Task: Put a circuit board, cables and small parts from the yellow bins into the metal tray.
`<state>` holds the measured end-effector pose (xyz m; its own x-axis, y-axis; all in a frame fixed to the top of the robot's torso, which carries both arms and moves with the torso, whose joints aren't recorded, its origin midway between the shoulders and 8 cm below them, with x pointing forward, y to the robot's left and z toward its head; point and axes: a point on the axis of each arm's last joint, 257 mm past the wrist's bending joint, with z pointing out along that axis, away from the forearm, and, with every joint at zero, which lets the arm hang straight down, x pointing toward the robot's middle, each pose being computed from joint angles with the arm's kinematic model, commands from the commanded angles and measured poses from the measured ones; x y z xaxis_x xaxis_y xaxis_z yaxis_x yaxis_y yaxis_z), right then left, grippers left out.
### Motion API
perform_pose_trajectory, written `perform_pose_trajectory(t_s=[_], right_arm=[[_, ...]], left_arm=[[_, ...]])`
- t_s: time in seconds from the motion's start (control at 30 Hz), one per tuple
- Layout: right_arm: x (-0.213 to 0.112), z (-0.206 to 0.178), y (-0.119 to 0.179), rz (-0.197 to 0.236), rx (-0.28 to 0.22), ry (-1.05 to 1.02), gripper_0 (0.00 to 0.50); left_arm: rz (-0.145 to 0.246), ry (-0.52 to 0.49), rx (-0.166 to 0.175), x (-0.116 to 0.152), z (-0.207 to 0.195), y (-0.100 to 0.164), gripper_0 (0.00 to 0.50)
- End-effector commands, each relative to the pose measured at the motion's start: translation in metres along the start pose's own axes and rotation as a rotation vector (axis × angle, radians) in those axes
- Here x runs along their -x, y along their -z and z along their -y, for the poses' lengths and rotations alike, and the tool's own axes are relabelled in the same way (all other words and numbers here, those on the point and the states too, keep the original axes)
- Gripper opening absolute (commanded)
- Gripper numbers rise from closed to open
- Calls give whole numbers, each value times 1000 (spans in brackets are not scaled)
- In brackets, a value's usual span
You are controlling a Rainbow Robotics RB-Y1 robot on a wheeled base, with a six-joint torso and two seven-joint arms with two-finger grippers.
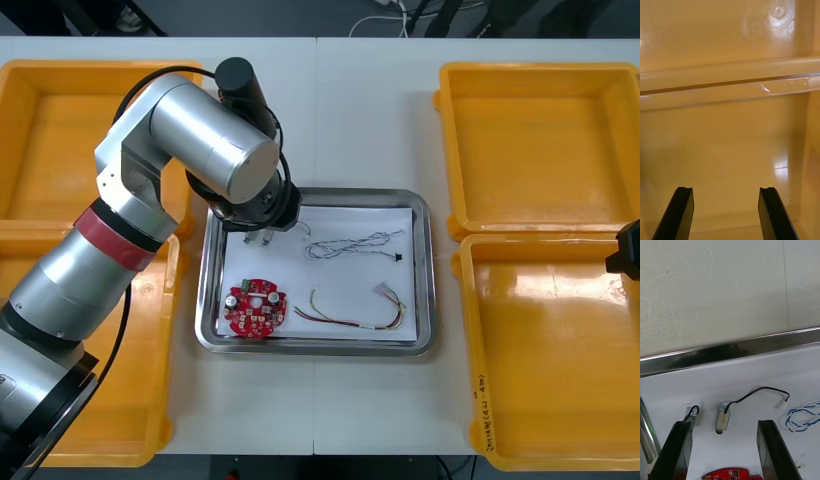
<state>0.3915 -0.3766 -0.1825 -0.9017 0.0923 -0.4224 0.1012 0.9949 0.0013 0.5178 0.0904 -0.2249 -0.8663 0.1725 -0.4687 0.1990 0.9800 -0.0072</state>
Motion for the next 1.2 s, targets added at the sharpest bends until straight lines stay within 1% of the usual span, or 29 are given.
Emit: perform_pose_trajectory(t_s=[0.03, 0.13, 0.2, 0.3, 0.43, 0.5, 0.6, 0.73, 0.9, 1.1, 1.2], right_arm=[[7, -1, 2, 35, 33, -31, 500], [8, -2, -1, 34, 43, -30, 500], [7, -4, -3, 36, 51, -27, 500], [8, -3, -6, 52, 55, -26, 500], [4, -1, -13, 54, 61, -26, 500], [3, 0, -14, 55, 60, -20, 500], [0, 1, -18, 56, 62, -16, 500], [-2, 3, -21, 59, 62, -11, 500], [-2, 2, -21, 60, 64, -5, 500], [7, -1, -16, 78, 68, 6, 500], [11, -4, -13, 84, 73, 11, 500]], left_arm=[[34, 124, -18, 10, -7, 22, 500], [26, 132, -27, 11, -11, 36, 500], [27, 136, -25, 13, -14, 44, 500], [27, 138, -27, 13, -21, 58, 500], [14, 150, -43, 12, -36, 79, 500], [5, 140, -46, 11, -45, 88, 500], [-13, 126, -31, 7, -63, 102, 500], [28, 120, -31, 17, -84, 118, 500], [57, 147, -35, 25, -104, 131, 500], [90, 180, -36, 31, -129, 146, 500], [113, 170, -34, 35, -142, 155, 500]])
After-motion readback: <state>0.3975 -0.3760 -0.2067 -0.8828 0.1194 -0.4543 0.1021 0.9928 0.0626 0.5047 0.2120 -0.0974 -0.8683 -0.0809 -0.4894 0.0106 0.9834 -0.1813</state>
